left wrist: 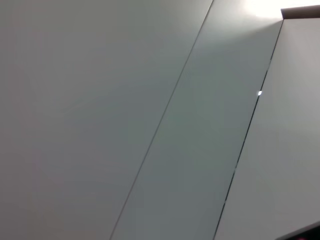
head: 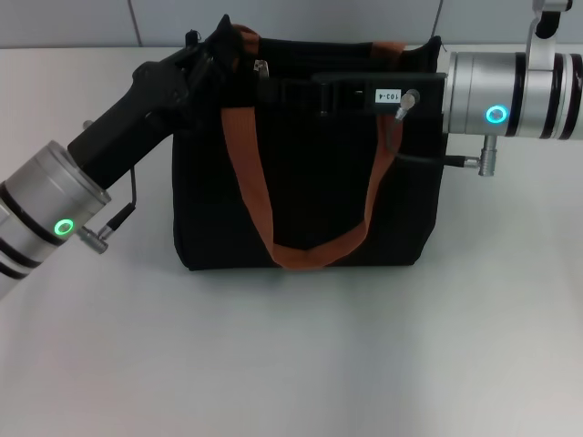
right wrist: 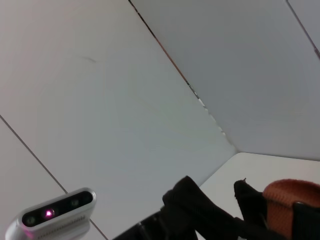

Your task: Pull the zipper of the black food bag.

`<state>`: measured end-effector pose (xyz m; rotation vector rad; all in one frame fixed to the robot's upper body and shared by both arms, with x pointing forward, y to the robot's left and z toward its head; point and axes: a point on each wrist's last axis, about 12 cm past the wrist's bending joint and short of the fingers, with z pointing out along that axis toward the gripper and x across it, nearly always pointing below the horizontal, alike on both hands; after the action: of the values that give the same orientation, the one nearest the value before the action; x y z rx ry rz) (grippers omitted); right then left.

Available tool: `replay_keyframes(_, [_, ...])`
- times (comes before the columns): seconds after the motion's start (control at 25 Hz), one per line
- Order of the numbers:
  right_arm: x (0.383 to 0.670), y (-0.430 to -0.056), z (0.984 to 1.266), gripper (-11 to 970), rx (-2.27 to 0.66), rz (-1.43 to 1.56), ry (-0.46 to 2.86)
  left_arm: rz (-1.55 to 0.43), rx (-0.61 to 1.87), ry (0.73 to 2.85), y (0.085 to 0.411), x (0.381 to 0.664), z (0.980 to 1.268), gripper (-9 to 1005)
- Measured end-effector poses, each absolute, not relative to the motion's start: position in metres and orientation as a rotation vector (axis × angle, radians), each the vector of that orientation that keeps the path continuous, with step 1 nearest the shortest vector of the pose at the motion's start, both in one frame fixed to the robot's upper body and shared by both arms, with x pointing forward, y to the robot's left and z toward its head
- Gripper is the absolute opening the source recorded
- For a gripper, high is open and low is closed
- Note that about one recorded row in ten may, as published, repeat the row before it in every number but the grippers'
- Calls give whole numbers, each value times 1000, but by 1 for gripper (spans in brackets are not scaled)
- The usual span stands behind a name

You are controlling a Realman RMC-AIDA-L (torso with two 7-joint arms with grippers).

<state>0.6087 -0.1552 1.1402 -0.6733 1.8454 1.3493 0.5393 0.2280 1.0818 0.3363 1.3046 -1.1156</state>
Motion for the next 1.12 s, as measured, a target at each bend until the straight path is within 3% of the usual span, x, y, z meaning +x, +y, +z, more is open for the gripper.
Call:
replay_keyframes(0.36, [614, -151, 1146, -2, -661, 1357, 1863, -964, 333, 1328, 242, 519, 1062, 59])
replay_keyframes(1.12, [617, -152, 1140, -2, -605, 1335, 1939, -801, 276, 1331, 256, 508, 1051, 62])
